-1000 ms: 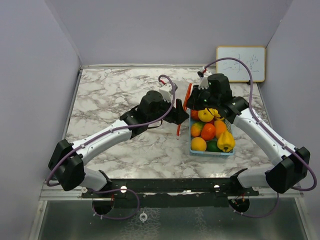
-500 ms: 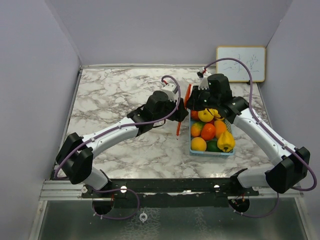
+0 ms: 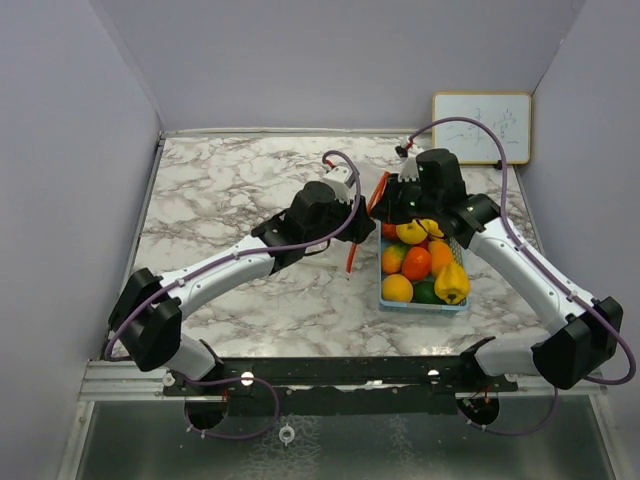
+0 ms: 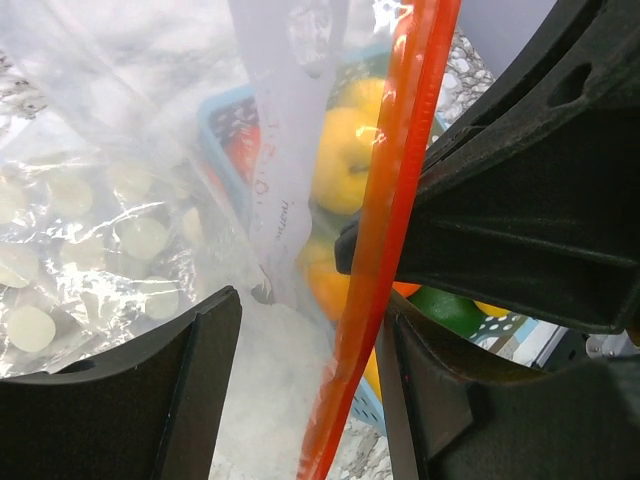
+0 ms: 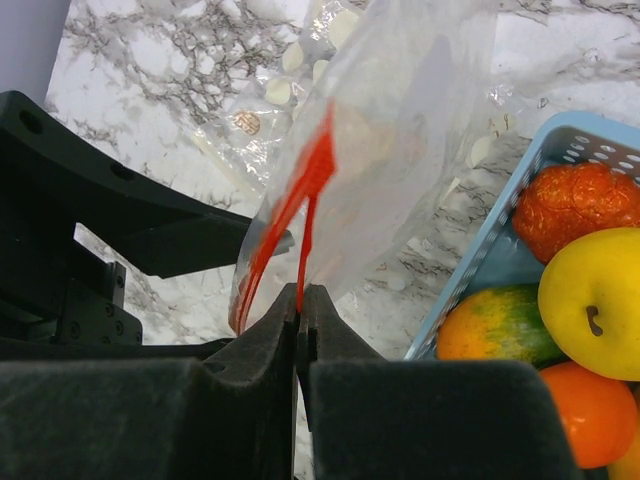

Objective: Place the food in the zip-top bag and seal the zipper
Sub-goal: Open the zipper of the food storage bag.

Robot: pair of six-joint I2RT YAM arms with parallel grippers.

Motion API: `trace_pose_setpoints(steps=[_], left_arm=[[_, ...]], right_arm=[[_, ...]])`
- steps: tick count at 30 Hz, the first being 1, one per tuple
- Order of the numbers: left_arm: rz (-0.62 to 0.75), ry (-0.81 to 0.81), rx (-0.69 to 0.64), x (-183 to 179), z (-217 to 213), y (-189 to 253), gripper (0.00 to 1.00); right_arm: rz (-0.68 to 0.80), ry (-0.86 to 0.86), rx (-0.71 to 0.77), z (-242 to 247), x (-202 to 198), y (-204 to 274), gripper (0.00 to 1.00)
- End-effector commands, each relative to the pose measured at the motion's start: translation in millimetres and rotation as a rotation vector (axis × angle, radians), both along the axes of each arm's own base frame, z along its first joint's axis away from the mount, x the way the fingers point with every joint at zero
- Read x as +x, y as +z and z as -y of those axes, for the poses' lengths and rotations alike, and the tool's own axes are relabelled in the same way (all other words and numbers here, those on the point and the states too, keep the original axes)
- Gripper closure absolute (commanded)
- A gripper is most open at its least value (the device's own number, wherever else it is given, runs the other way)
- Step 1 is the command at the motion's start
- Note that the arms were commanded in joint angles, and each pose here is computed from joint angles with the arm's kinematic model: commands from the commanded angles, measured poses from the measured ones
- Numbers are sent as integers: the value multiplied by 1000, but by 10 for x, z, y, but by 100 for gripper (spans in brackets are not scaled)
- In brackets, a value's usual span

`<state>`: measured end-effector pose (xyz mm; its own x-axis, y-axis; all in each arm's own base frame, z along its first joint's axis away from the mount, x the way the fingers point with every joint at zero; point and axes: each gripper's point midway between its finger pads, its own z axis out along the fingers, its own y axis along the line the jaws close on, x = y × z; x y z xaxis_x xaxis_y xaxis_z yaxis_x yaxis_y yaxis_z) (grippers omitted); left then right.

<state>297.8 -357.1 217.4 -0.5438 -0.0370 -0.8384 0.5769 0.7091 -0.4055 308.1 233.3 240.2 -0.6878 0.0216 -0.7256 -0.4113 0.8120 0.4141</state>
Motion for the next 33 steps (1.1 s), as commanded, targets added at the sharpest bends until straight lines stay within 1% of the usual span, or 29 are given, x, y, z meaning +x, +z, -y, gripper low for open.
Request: trace_pose_setpoints(steps=[1,8,19,22,25,33], left_arm=[[62,59,-19,92,-180,226,43],[61,87,-19,156,-325,209,43],[52,87,-65,166,-345,251,43],[51,58,-124,145,-310,377,42],[46,7,-185,93,-224,492,38],[22,-140,-313,-63,14,622,33]], right_arm=[[42,3,-5,44,-59,184,98],[38,-1,-22,99,-112,179,98],[23,-21,-64,182,-135,117,98],[22,-24,-68,195,-142,108,98],[25,-11,-53,160,-140,132,98],[36,14,-34,103,-128,164,98]])
